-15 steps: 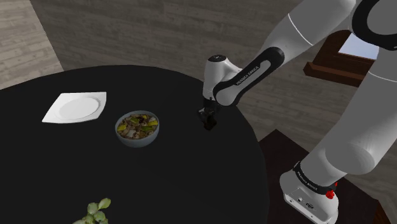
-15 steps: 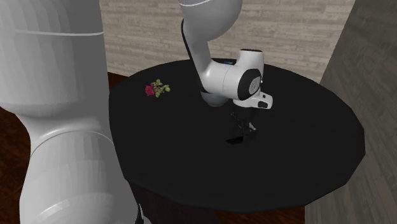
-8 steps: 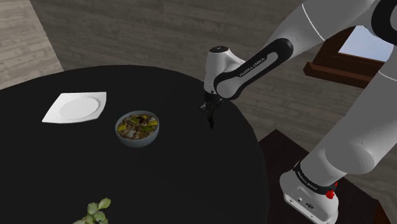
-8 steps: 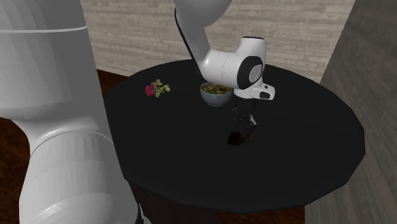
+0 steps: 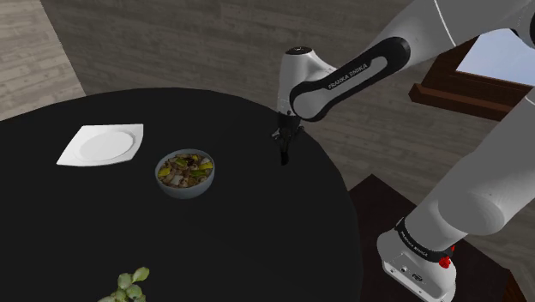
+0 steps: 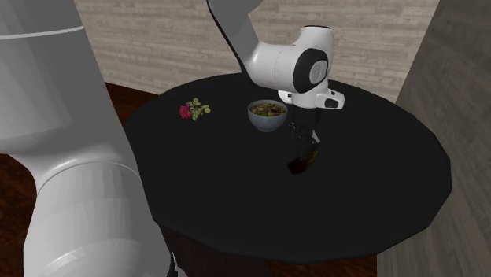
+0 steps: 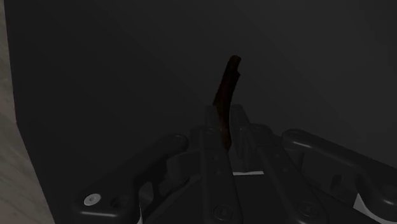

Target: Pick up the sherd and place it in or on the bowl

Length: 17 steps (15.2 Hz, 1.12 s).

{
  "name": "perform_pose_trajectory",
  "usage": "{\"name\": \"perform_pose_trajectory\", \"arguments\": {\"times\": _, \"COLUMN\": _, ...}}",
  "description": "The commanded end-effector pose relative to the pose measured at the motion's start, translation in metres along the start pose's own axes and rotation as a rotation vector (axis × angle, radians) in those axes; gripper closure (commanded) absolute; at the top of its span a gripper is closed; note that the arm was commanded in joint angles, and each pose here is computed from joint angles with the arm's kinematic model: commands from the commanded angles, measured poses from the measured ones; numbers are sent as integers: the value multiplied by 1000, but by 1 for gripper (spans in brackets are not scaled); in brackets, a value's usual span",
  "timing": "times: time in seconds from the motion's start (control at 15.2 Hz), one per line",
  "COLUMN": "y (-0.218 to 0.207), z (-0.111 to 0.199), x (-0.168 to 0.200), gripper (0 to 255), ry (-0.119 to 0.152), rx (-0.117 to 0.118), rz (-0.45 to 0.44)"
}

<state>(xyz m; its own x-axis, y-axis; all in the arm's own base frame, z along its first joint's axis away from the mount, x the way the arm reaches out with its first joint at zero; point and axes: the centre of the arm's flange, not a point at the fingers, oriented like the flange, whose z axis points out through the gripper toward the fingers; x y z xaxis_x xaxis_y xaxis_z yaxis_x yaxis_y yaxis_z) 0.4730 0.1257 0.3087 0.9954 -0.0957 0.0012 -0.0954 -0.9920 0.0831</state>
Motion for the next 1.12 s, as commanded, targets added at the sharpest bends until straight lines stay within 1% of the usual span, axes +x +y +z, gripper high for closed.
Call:
{"name": "perform_pose_trajectory", "arguments": {"times": 0.0, "y": 0, "z": -11, "x": 0, "gripper": 255, "ry": 0, "rx": 0, "rz": 0}}
{"name": "perform_pose_trajectory", "arguments": {"times": 0.79, "y": 5, "z": -75, "x": 0, "gripper": 255, "ry": 0, "rx": 0, "rz": 0}}
{"name": "perform_pose_trajectory", "arguments": {"times": 0.86, "y": 5, "z": -75, "x": 0, "gripper": 255, "ry": 0, "rx": 0, "rz": 0}}
{"name": "perform_pose_trajectory", "arguments": {"times": 1.06, "y": -34, "z": -78, "x": 7, "gripper": 255, "ry": 0, "rx": 0, "rz": 0}}
